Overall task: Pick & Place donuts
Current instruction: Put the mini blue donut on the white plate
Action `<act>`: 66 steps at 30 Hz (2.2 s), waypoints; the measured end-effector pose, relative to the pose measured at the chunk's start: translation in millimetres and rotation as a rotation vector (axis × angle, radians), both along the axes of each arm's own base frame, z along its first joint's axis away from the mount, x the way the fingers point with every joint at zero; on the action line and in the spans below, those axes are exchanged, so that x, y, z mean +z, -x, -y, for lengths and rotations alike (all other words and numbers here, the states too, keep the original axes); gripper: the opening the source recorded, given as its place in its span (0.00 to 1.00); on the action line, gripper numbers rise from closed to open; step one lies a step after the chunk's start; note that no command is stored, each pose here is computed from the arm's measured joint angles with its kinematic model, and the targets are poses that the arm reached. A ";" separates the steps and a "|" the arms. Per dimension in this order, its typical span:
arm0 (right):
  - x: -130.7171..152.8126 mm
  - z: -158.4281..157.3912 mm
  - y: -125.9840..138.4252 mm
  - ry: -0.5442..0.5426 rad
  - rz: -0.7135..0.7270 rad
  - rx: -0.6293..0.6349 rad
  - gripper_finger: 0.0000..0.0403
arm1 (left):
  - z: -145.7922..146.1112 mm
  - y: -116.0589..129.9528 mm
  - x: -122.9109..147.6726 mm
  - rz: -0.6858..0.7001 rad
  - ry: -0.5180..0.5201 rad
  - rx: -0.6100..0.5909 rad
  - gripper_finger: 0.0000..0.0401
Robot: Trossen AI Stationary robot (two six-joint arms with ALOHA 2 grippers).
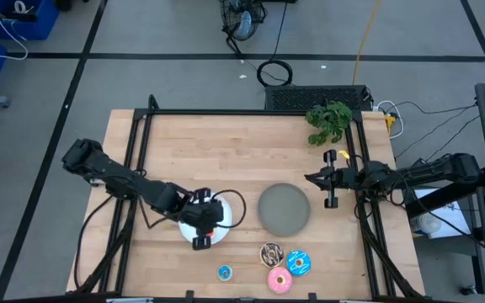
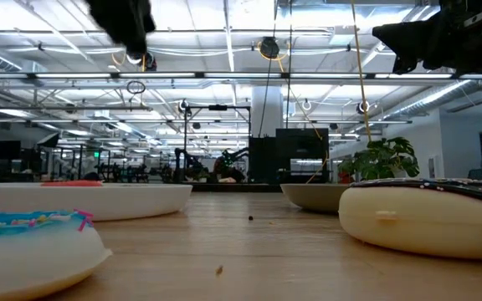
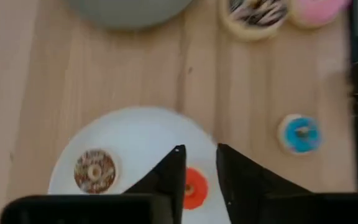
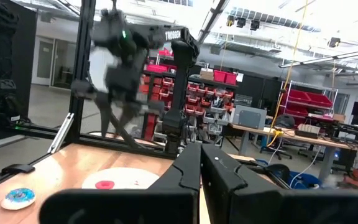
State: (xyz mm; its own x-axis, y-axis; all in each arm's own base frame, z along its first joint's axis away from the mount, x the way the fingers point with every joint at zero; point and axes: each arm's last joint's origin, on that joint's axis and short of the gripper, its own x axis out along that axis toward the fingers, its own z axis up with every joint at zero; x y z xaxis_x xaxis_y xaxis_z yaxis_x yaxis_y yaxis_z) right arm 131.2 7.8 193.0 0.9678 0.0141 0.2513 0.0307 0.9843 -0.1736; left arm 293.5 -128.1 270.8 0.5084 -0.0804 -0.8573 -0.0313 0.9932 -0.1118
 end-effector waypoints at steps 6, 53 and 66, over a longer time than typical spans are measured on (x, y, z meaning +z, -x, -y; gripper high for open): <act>-0.1 0.0 0.0 0.000 -0.001 0.000 0.00 | 6.8 1.6 32.2 0.039 -0.040 -0.017 0.02; -0.2 0.0 0.0 0.001 -0.002 0.000 0.00 | 8.9 -2.9 35.6 0.046 -0.017 0.078 0.06; -0.3 0.0 -0.1 0.001 -0.003 -0.001 0.00 | 66.3 -68.6 -32.0 -0.191 0.039 -0.196 0.01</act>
